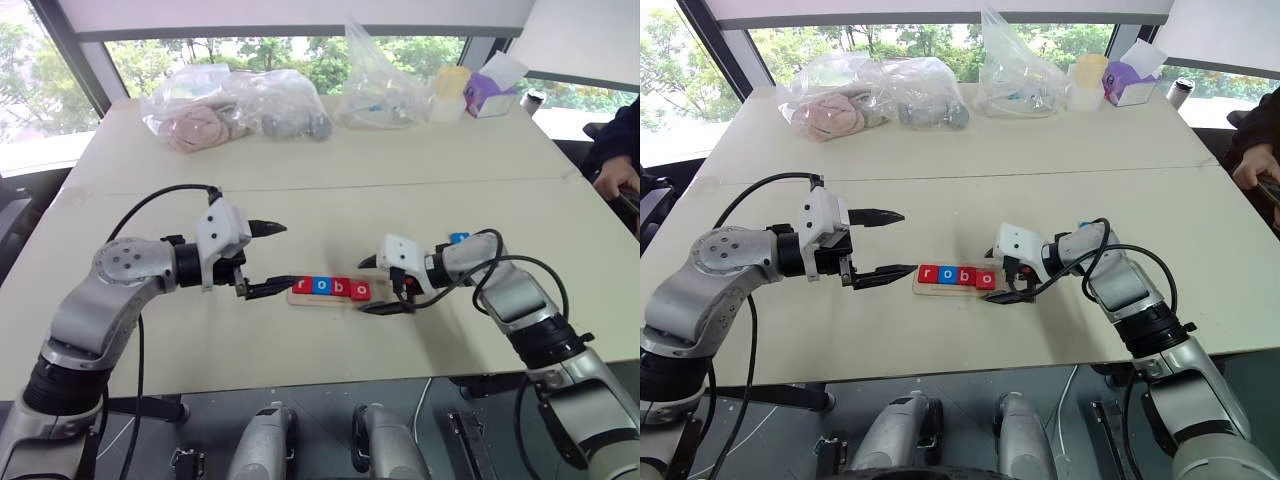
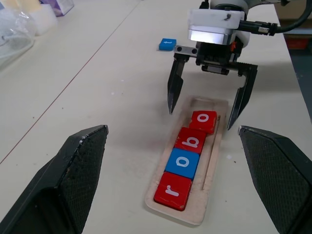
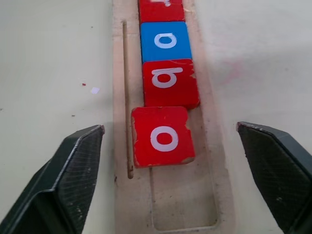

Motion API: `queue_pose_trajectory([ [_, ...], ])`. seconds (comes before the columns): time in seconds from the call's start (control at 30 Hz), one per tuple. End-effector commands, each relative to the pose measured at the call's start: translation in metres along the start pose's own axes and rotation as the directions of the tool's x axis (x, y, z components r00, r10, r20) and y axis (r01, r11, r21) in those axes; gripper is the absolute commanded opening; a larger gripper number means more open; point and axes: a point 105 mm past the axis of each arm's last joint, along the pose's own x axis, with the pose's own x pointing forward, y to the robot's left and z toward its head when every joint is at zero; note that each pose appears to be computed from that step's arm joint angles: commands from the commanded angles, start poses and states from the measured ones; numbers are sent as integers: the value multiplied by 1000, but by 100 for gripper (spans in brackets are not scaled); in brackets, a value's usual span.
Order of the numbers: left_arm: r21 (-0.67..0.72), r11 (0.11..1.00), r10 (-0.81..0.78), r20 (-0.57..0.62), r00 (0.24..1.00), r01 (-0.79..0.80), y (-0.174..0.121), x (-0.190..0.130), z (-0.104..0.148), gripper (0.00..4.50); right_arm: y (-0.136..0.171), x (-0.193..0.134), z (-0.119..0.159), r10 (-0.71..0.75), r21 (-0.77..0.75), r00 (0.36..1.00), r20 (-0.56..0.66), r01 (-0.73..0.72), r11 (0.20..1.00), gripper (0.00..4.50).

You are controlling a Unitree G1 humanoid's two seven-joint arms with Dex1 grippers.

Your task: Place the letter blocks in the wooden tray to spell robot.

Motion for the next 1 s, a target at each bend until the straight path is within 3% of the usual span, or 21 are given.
queue_pose_trajectory([
  [0.03,31,999,-8,31,999,7,-2,0,10,450,-10,-9,17,-41,-38,998,43,42,998,448],
  [0.7,27,1000,-5,33,999,4,-2,0,11,450,-14,-2,-5,-59,-54,998,-17,58,997,448],
  [1.0,27,1000,-3,33,999,2,-3,0,11,450,-21,-2,8,-76,-54,996,35,78,995,448],
])
